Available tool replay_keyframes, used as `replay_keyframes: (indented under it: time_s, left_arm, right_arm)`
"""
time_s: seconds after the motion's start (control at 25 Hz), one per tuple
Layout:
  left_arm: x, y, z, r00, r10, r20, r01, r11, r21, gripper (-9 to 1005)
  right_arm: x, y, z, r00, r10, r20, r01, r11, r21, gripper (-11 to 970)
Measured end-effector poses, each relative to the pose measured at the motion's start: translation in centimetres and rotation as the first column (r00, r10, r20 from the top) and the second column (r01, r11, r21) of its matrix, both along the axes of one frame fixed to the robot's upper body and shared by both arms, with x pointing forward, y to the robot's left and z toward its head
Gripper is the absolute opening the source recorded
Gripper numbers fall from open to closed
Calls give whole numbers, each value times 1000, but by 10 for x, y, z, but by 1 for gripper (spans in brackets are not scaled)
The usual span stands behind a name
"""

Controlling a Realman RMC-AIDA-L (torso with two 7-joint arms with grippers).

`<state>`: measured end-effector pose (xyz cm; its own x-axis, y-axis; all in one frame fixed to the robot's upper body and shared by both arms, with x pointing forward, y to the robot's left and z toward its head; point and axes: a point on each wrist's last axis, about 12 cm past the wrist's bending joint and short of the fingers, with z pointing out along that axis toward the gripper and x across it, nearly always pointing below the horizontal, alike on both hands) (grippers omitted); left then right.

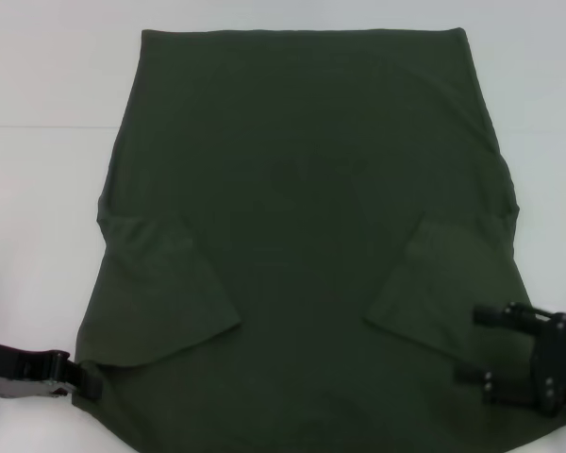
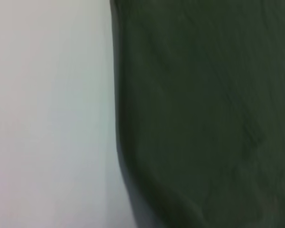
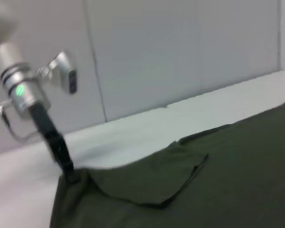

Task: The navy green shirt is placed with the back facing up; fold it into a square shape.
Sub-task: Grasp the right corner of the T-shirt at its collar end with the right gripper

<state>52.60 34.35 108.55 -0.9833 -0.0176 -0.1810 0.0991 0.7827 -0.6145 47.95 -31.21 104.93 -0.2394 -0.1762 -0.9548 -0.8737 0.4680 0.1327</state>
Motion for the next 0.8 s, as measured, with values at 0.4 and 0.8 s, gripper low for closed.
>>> replay_keyframes:
  time_s: [0.4,0.8]
  left_arm:
    - [-1,1,0,1000,-7,-3,7,1000,-1,37]
    - [-1,8,7,1000,-9,13,9,1000,7,36]
  right_arm:
    - [25,-58,68,814,-185,-550,228,974,11,857]
    - [40,-74,103,416,-298,-859,276,942,-192,856]
